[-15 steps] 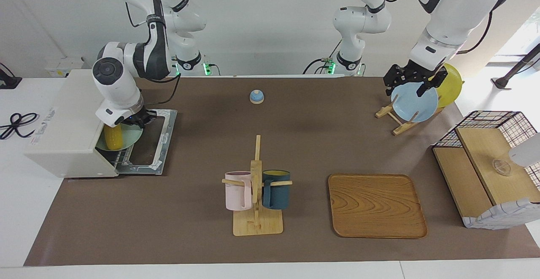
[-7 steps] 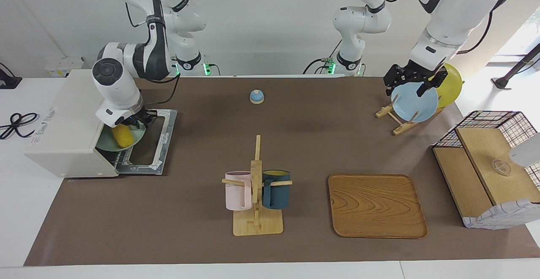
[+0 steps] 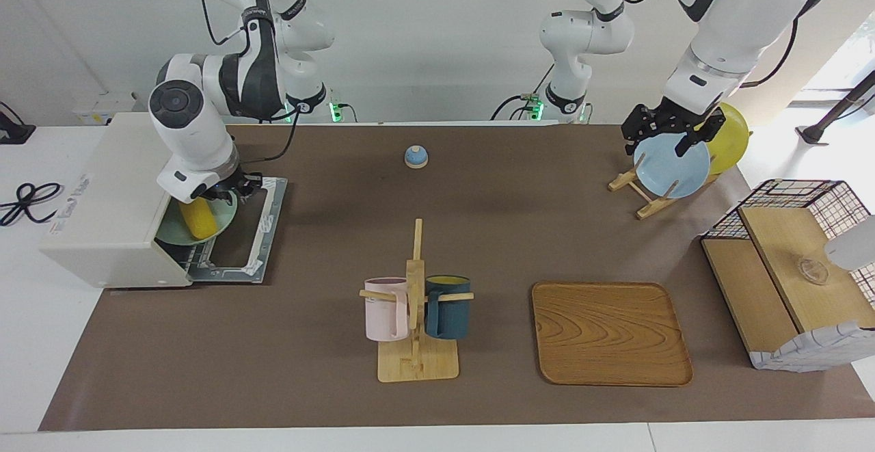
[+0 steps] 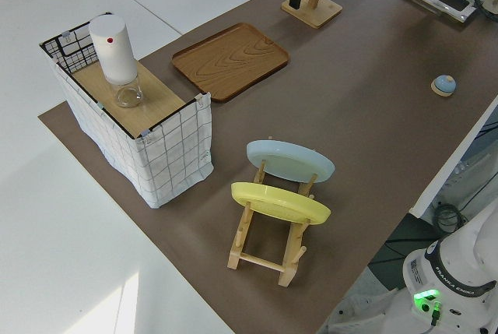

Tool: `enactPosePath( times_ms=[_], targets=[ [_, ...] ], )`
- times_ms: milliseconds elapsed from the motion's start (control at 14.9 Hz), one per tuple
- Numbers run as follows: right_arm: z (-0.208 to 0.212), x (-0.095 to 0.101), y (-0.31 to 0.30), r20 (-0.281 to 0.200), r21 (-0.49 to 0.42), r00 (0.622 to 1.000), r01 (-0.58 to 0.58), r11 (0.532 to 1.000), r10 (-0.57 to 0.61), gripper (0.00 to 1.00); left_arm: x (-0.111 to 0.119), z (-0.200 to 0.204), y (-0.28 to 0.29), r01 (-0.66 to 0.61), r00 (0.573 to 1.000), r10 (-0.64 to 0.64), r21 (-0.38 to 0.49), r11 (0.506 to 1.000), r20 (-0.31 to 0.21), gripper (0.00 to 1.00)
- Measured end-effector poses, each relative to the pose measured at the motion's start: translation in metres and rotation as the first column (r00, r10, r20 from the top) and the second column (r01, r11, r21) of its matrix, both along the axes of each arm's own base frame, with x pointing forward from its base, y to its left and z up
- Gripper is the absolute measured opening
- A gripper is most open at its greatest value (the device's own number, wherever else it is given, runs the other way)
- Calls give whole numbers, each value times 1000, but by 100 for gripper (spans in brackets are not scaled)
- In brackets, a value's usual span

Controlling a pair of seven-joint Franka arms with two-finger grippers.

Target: Put corn in oven

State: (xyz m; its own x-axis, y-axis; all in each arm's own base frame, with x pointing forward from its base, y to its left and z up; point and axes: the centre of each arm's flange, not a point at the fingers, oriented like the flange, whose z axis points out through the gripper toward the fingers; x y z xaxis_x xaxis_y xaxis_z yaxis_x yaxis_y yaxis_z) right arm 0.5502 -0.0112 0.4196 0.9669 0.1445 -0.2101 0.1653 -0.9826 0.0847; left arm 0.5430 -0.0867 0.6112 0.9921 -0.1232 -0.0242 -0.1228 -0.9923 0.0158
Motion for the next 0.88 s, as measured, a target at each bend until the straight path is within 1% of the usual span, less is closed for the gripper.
enactPosePath(
  times_ms=[135, 404, 538, 875],
  targets=[
    [-16, 3, 16, 47, 26, 999, 17, 1000, -18, 1, 0, 0, 0, 0, 1000, 0, 0, 1000, 0, 100],
    [-66, -11, 70, 129, 29, 988, 76, 997, -79, 1, 0, 0, 0, 0, 1000, 0, 0, 1000, 0, 100],
    [-89, -16, 77, 129, 30, 988, 84, 996, -88, 1, 0, 0, 0, 0, 1000, 0, 0, 1000, 0, 100],
    [-114, -13, 55, 111, 28, 986, 123, 992, -125, 1, 0, 0, 0, 0, 1000, 0, 0, 1000, -1, 100]
  ],
)
